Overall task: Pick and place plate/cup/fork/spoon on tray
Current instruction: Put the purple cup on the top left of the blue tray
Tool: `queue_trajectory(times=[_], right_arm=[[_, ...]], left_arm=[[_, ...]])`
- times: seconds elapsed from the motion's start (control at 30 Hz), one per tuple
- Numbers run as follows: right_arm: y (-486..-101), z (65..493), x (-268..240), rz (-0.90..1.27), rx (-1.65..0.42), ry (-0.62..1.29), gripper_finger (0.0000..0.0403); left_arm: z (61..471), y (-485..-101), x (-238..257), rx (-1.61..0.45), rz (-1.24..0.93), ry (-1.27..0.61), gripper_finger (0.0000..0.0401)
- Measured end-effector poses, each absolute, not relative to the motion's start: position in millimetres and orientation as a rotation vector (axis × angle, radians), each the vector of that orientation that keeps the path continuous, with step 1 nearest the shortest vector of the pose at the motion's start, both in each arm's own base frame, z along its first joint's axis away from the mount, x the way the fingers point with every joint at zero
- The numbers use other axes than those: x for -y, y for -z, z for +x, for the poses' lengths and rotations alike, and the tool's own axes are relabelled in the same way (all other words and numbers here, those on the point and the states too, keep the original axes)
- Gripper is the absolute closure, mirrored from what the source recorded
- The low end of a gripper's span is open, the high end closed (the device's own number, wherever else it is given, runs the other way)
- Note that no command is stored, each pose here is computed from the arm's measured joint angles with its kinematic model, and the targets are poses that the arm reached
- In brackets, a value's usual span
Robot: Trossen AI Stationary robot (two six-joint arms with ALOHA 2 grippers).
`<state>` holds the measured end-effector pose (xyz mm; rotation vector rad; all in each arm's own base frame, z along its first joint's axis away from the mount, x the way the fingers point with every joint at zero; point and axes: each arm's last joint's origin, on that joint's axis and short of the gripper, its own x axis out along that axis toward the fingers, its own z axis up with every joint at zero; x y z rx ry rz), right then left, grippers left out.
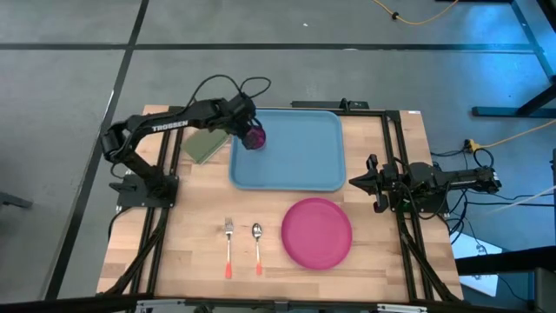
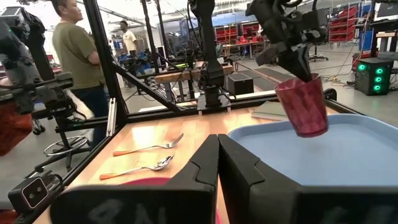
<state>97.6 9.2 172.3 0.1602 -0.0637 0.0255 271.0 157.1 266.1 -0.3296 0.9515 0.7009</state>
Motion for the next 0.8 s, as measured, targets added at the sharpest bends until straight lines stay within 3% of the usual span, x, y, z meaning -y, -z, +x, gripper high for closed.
queue_trajectory(times=[0.43,0.8], right_arm=[[-172,98,-9,0.164,0.063,-0.028,0.0389],[-172,98,-9,0.164,0.063,-0.029,0.0389]], left_arm=[[246,-272,-198,-0.909,-0.402,-0.839,0.0397],[254,-244,-218,-0.97,-0.396,-0.823,0.0396]])
